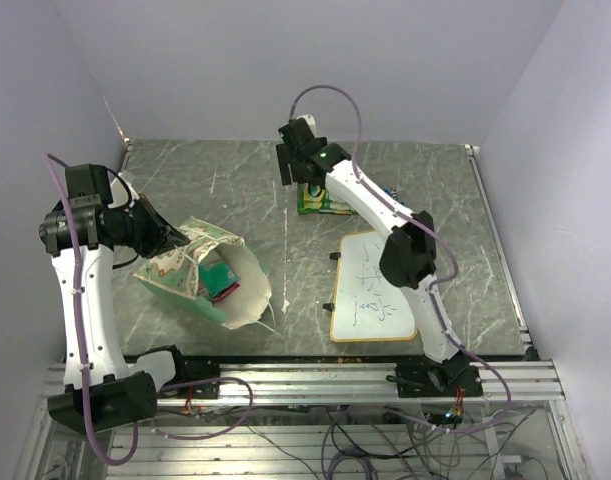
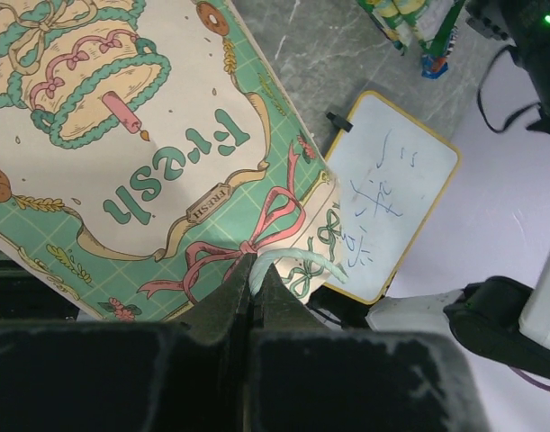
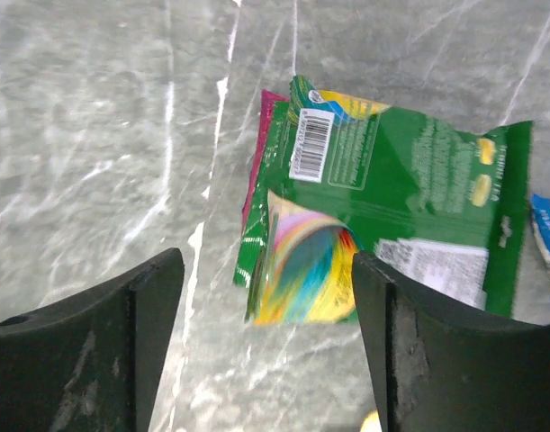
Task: Take the snacks out of the paper bag
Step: Place the snack at the center of the board, then pick up the snack from the paper bag.
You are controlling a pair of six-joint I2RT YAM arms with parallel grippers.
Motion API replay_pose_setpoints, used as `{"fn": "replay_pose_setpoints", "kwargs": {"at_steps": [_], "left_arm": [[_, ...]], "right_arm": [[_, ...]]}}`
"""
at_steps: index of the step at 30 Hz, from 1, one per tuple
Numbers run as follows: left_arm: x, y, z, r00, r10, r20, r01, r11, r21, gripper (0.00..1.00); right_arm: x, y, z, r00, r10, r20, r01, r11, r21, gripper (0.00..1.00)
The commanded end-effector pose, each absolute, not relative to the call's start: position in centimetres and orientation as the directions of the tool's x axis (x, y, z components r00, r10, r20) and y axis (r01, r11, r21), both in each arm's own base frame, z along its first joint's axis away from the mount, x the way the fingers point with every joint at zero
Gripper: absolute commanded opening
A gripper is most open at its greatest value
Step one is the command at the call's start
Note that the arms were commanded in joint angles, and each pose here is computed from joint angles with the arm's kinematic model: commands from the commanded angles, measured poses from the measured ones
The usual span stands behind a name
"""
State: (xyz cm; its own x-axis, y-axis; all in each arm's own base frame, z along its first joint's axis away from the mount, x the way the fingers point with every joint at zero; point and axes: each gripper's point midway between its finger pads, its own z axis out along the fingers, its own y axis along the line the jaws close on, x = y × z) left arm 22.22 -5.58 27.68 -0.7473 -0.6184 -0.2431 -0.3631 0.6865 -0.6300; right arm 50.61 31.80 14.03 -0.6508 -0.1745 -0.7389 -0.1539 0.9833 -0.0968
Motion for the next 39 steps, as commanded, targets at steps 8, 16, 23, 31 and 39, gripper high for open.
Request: {"fn": "replay_pose_setpoints", "kwargs": {"at_steps": [8,16,23,31,39], "left_arm": [[22.5,-7.4,28.8,-0.762,-0.59,-0.267,-0.245,0.645,-0.724,0.07],[22.3,-9.0,28.5,-0.785,-0.576,-0.229,-0.214,0.598,-0.772,0.07],[20.8,-10.7,28.4,-0.805,-0.546,-0.232,-0.174,0.591,-0.788,0.07],[18.3,-9.8,26.7,-0.785,-0.574,-0.236,-0.246,0.636,-0.731,0.07],[16.8,-10.2,26.7,-0.813,-0.529,-0.242,-0.208,0.654,-0.728,0.07]], "right_arm": [[44.7,30.4,23.0,-0.569,-0.255,-0.782,-0.381,0.924,-0.024,0.8],[35.3,29.9,22.8,-0.519,-0.269,-0.811,-0.585,0.804,0.108,0.8],[20.4,34.4,24.4,0.161,-0.291,-0.943,-0.954,0.199,-0.225,0.72],[15.2,40.4,20.3,0.653,-0.21,-0.728,-0.757,-0.178,-0.628,0.61],[16.5,45.7,17.0,0.804,-0.146,-0.576,-0.594,-0.182,-0.784,0.49]]}}
